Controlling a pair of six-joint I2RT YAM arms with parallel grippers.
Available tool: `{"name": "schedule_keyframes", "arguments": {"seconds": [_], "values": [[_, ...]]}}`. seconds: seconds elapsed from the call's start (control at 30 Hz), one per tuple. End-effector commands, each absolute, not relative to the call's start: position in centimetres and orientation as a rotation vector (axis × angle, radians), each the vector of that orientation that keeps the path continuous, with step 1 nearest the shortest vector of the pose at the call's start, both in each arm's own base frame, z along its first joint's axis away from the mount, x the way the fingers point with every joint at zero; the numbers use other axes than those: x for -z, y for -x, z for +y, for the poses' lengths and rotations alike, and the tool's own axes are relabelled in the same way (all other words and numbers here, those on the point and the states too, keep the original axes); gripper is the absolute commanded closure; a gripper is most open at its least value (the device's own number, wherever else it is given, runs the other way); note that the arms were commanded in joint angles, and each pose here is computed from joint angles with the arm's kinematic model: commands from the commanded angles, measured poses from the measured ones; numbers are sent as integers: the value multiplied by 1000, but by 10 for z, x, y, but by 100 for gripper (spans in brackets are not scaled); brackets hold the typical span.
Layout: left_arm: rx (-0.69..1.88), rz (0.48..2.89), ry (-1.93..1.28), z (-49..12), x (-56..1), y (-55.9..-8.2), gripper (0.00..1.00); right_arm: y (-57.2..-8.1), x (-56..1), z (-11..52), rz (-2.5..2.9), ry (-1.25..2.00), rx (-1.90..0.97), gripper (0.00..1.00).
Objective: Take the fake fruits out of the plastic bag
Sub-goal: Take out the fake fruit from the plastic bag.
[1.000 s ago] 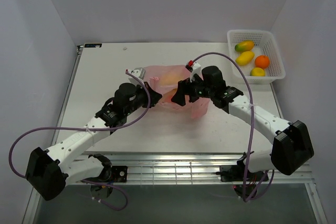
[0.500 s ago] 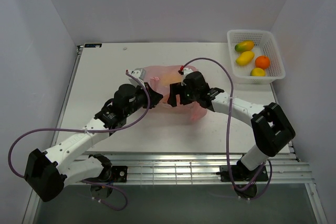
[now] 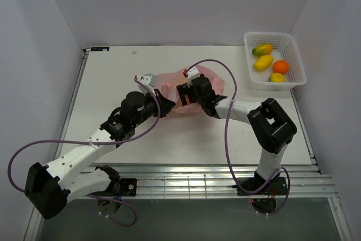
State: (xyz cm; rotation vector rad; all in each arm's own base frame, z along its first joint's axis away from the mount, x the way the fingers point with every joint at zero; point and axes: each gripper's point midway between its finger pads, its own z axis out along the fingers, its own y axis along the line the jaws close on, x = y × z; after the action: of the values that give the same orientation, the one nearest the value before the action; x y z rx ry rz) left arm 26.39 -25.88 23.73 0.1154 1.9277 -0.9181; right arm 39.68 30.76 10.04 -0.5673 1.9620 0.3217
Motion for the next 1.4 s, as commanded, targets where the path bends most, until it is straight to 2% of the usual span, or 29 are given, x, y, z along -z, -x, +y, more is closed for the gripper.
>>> {"name": "schedule_keyframes", "arguments": {"seconds": [0.0, 0.4, 0.53, 0.57, 0.67, 0.8, 0.97, 1.13, 1.37], "values": [[928, 1881, -130, -256, -250, -259, 100, -434, -131, 307, 1815, 577, -164, 10], [865, 1866, -80, -244, -254, -263, 100, -452, -100, 289, 1940, 542, -113, 10], [828, 1871, -36, -238, -251, -267, 100, -419, -83, 295, 1898, 759, -212, 10], [824, 1870, -27, -237, -252, -269, 100, -414, -100, 299, 1831, 772, -256, 10], [818, 1868, -15, -236, -253, -270, 100, -394, -101, 299, 1757, 881, -294, 10], [830, 1849, -15, -236, -261, -270, 100, -390, -93, 295, 1757, 952, -263, 10], [896, 1806, -95, -245, -277, -260, 100, -410, -92, 291, 1785, 881, -176, 10], [925, 1773, -137, -248, -283, -256, 100, -446, -120, 295, 1747, 733, -103, 10], [928, 1765, -155, -248, -283, -253, 100, -467, -95, 315, 1854, 769, -124, 10]]}}
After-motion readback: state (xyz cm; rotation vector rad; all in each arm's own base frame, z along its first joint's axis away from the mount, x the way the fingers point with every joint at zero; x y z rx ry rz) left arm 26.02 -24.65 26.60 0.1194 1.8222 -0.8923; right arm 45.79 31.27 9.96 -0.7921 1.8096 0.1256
